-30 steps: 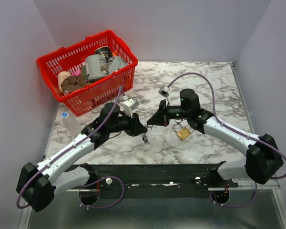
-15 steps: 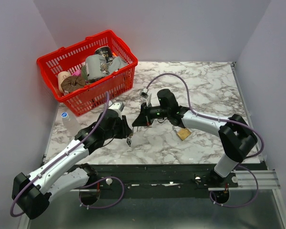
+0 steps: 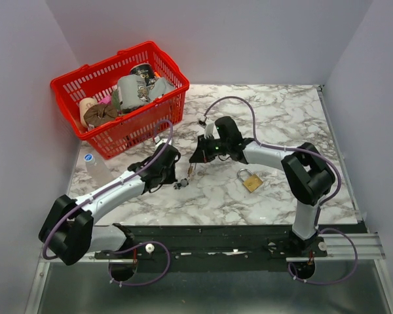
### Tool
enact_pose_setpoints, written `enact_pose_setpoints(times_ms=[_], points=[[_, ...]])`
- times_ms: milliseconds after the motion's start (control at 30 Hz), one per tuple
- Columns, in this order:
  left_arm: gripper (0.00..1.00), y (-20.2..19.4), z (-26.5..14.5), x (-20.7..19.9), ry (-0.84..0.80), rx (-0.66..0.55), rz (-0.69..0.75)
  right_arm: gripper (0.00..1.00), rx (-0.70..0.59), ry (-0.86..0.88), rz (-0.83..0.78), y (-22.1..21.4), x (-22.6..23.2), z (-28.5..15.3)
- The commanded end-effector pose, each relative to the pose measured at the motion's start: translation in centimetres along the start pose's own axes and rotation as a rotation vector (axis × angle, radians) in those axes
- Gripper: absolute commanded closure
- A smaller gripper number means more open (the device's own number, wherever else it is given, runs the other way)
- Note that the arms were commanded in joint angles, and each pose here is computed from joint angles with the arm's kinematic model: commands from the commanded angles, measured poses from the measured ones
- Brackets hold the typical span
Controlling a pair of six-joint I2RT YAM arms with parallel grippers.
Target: Unlock with the key
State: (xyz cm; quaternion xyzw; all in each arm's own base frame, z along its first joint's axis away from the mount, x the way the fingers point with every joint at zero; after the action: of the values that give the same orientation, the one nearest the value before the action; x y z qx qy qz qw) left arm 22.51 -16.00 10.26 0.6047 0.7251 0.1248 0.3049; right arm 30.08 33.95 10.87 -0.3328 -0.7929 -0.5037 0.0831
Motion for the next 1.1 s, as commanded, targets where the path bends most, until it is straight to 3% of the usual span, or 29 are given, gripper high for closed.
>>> enact_pose_setpoints(times_ms=[0, 133, 267, 467, 733, 1067], points=[[1.0, 2.1, -0.1, -1.5, -0.047, -0.071, -0.003, 0.99, -0.018, -0.013, -0.042, 1.5, -1.2, 0.8], [0.79, 2.3, -0.9, -1.6, -0.085, -0.089, 0.001, 0.99, -0.008, -0.002, -0.014, 1.8, -2.0, 1.8], [0.45, 2.3, -1.5, -1.4, -0.102, -0.104, -0.011, 0.99, -0.002, 0.053, 0.003, 1.9, -2.0, 2.9], [0.24, 2.0, -1.1, -0.7, -0.086, -0.114, -0.023, 0.99, -0.016, 0.166, -0.019, 2.8, -1.0, 3.6], [0.16, 1.3, 0.1, -0.9, -0.101, -0.08, -0.015, 0.99, 0.041, 0.215, -0.03, 0.9, -2.1, 4.1], [0.17, 1.2, 1.7, -1.4, -0.094, -0.058, 0.0, 0.99, 0.072, 0.094, 0.08, -1.0, -5.9, 2.3]])
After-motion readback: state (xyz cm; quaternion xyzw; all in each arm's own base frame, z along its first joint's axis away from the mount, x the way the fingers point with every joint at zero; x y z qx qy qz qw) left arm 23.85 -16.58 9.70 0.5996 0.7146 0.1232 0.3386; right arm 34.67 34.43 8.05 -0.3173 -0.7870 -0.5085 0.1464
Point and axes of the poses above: each gripper's point midway between its finger pads, its own z axis out along the fingers, its own x axis along the line the jaws close on, y = z × x, the point moved 4 cm from there along -z, back along the fingers, and after that the axes turned 9 degrees about -z, right-handed, at the moved point
